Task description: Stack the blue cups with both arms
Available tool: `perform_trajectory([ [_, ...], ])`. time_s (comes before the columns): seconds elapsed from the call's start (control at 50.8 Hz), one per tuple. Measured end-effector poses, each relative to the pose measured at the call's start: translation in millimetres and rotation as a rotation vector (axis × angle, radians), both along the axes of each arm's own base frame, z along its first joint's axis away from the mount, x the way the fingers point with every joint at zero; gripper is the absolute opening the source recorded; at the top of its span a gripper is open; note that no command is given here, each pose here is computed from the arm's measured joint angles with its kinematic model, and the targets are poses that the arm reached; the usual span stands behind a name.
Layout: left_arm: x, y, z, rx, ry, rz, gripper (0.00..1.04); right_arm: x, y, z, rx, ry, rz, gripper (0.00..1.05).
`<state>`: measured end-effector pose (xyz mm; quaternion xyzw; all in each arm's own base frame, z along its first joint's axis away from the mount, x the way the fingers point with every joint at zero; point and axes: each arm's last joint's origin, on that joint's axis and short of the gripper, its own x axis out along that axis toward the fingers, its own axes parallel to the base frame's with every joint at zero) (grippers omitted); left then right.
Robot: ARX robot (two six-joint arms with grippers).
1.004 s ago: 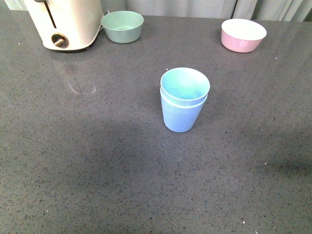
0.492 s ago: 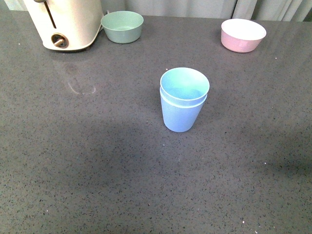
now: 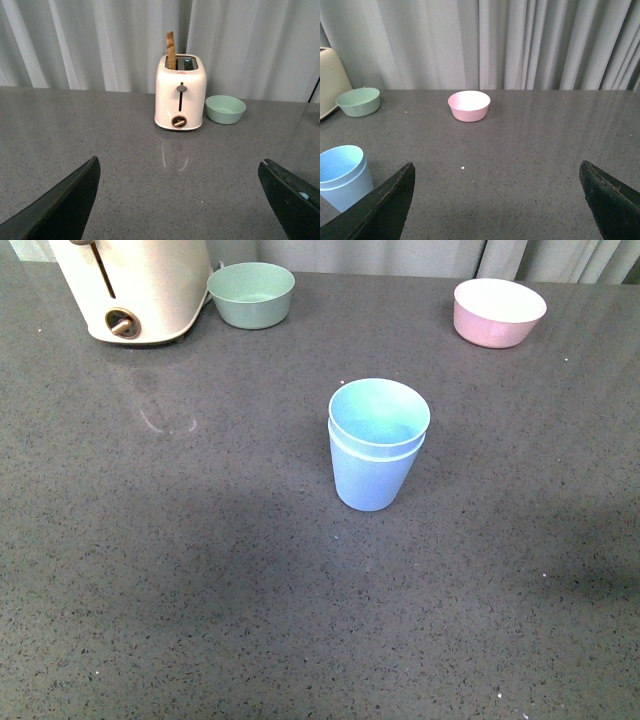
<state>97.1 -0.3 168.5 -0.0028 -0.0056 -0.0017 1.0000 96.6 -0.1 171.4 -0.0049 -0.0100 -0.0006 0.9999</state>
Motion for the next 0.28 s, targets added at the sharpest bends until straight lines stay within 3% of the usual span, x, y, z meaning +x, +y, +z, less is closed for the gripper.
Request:
perform_trajectory([
  [0.276,0.0,0.0,0.0,0.000,0.000,0.000,0.96,0.0,0.0,0.0,0.000,0.000,0.000,0.96],
])
